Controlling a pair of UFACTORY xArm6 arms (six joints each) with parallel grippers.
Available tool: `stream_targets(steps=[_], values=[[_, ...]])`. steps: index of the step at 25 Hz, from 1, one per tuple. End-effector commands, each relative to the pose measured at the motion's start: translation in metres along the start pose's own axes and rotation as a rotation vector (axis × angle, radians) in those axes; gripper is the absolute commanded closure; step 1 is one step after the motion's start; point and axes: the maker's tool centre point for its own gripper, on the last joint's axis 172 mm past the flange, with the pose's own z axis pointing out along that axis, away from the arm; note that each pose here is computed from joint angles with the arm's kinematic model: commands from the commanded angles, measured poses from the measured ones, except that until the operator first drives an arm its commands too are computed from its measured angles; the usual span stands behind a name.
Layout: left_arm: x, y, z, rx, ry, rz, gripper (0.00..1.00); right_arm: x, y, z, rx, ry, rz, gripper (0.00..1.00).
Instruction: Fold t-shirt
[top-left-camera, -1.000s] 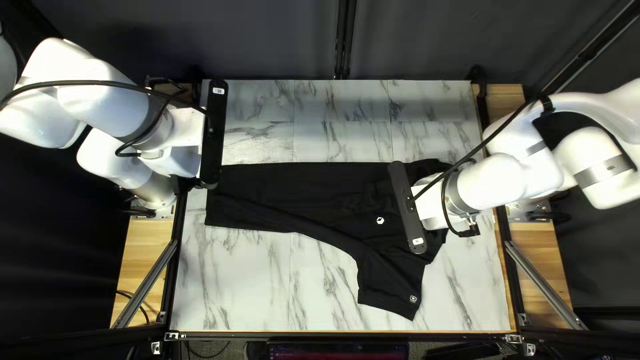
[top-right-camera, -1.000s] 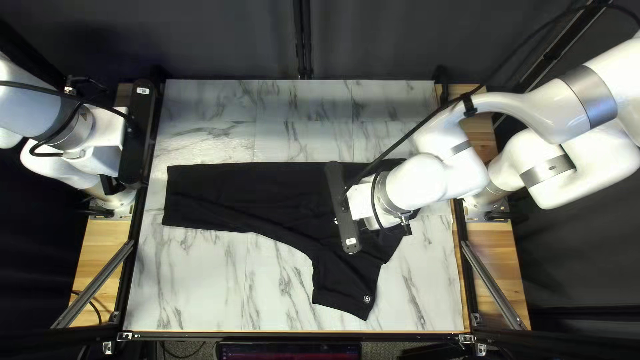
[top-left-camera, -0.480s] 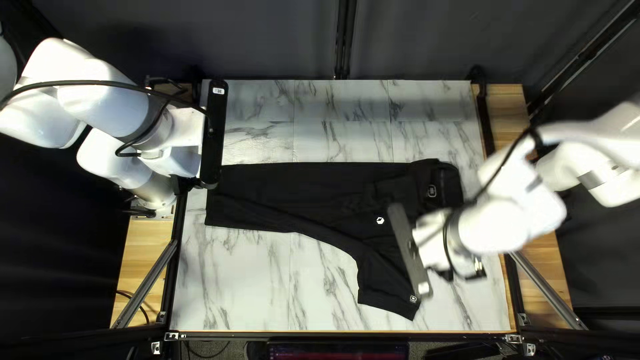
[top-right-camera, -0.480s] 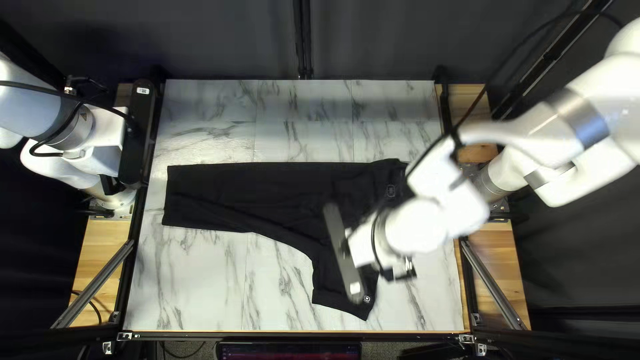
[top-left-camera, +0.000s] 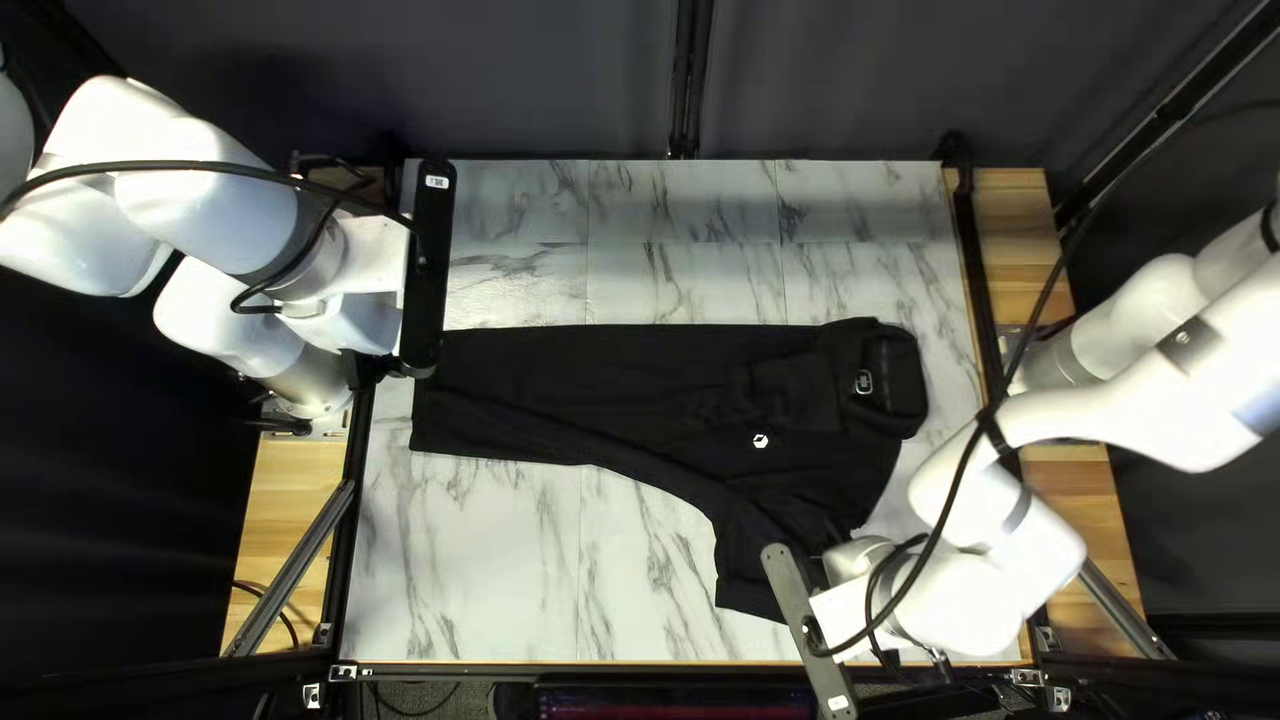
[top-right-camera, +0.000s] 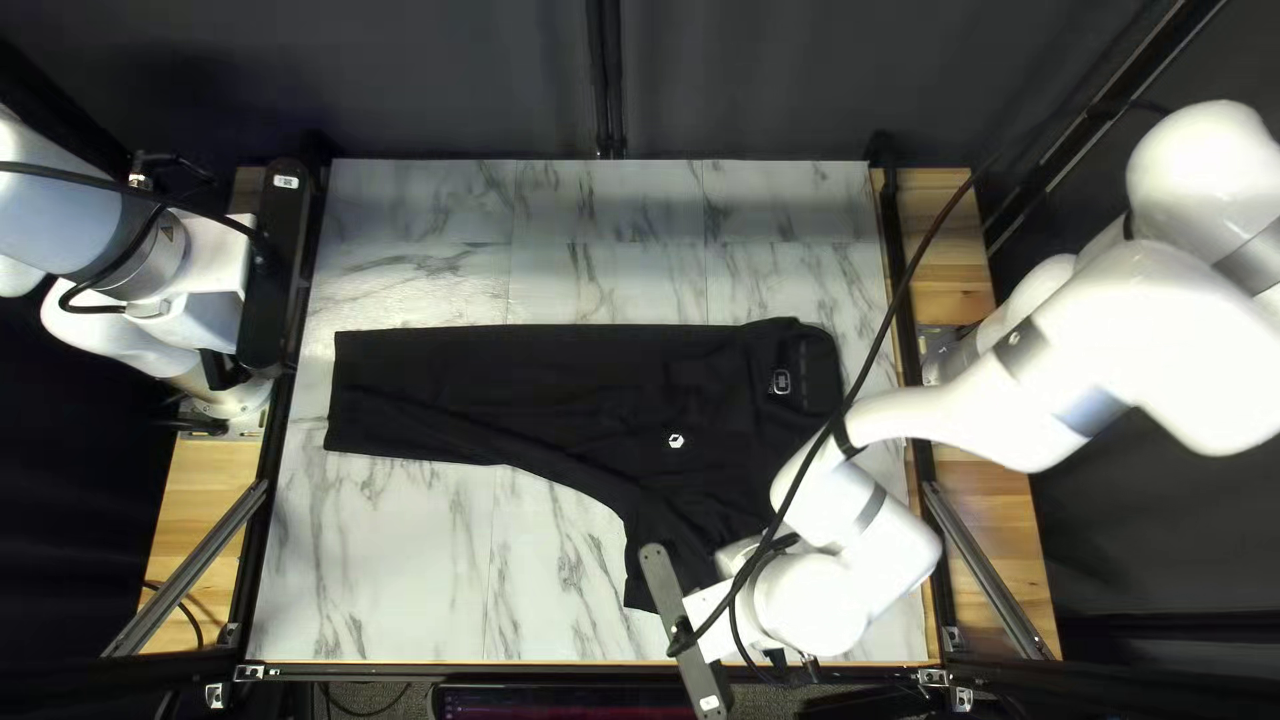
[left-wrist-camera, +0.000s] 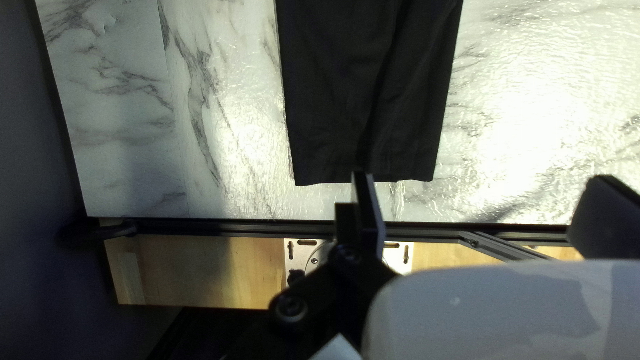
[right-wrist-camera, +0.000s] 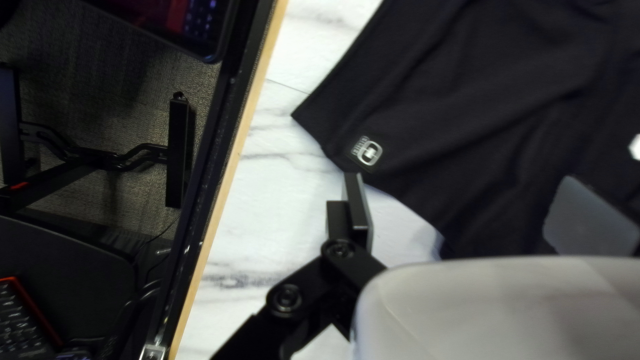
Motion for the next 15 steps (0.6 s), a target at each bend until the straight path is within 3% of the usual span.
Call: stream_targets(steps=[1,15], values=[[0.000,0.000,0.000,0.000,0.000,0.000,0.00,-0.020,0.013,0.003,0.003,-0.004,0.007,0.00],[0.000,0.000,0.000,0.000,0.000,0.000,0.00,-0.070,0.040,0.027,0.011,-0.031,0.079,0.00]])
